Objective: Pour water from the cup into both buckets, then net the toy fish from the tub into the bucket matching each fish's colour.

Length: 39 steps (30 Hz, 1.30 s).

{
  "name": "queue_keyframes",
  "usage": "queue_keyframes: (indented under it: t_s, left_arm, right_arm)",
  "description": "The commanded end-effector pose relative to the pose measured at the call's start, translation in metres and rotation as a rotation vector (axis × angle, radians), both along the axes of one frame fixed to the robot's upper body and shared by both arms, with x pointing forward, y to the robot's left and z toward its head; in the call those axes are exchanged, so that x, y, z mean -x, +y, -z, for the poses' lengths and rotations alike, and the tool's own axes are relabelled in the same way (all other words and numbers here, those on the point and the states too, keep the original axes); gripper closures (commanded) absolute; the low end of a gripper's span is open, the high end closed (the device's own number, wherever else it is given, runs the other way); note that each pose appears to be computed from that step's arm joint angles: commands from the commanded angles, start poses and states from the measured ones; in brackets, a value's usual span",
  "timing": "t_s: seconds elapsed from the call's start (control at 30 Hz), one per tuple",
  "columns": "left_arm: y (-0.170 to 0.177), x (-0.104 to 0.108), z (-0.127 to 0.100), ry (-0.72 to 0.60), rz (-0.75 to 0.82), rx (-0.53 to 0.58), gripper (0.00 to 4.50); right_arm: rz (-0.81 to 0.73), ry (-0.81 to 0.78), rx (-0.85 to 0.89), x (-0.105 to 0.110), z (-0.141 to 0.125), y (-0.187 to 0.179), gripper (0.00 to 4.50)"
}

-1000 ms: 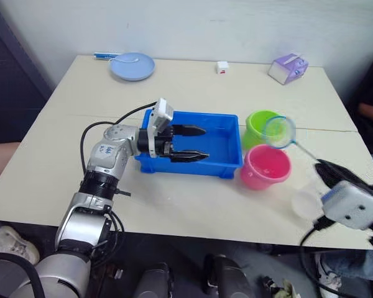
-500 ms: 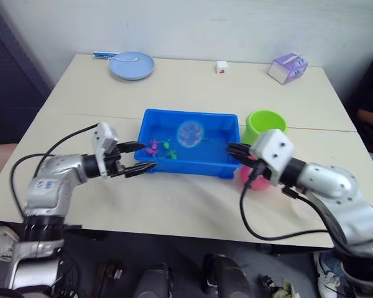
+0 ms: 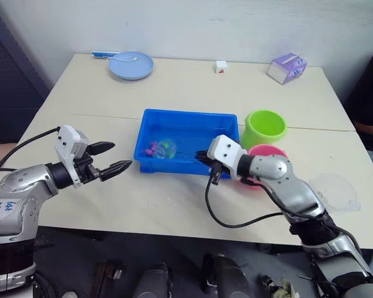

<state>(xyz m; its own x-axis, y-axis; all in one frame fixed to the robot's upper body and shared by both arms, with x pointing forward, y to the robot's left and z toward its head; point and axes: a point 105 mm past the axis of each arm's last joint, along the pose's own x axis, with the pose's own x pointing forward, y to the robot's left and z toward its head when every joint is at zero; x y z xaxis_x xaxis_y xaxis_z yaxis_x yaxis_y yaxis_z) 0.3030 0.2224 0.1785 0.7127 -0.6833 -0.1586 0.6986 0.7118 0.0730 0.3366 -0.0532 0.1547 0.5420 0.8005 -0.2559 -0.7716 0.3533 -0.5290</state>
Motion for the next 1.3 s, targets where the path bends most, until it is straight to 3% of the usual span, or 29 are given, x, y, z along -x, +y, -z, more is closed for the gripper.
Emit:
queue_keyframes:
  t_s: [0.03, 0.4, 0.73, 1.03, 1.17, 1.3]
  left_arm:
    - [0.002, 0.003, -0.015, -0.052, -0.005, -0.015, 0.0]
    - [-0.003, -0.003, -0.016, -0.062, 0.007, -0.001, 0.0]
    - [-0.007, -0.007, -0.018, -0.068, 0.026, 0.002, 0.0]
    - [-0.003, -0.004, -0.015, -0.05, 0.029, -0.013, 0.0]
    - [-0.003, -0.003, -0.015, -0.049, 0.024, -0.013, 0.0]
    - [-0.003, -0.002, -0.014, -0.048, 0.021, -0.014, 0.0]
  right_arm:
    - [-0.014, -0.056, 0.025, -0.002, -0.007, 0.001, 3.73]
    - [0.145, -0.164, 0.065, -0.026, -0.029, -0.041, 3.73]
    - [0.081, -0.182, -0.047, -0.016, -0.051, -0.012, 3.73]
    - [-0.002, -0.133, -0.003, -0.004, -0.032, 0.005, 3.73]
    - [-0.063, -0.036, -0.012, 0.006, -0.021, 0.011, 3.73]
    - [-0.054, -0.03, 0.026, 0.002, -0.015, 0.007, 3.73]
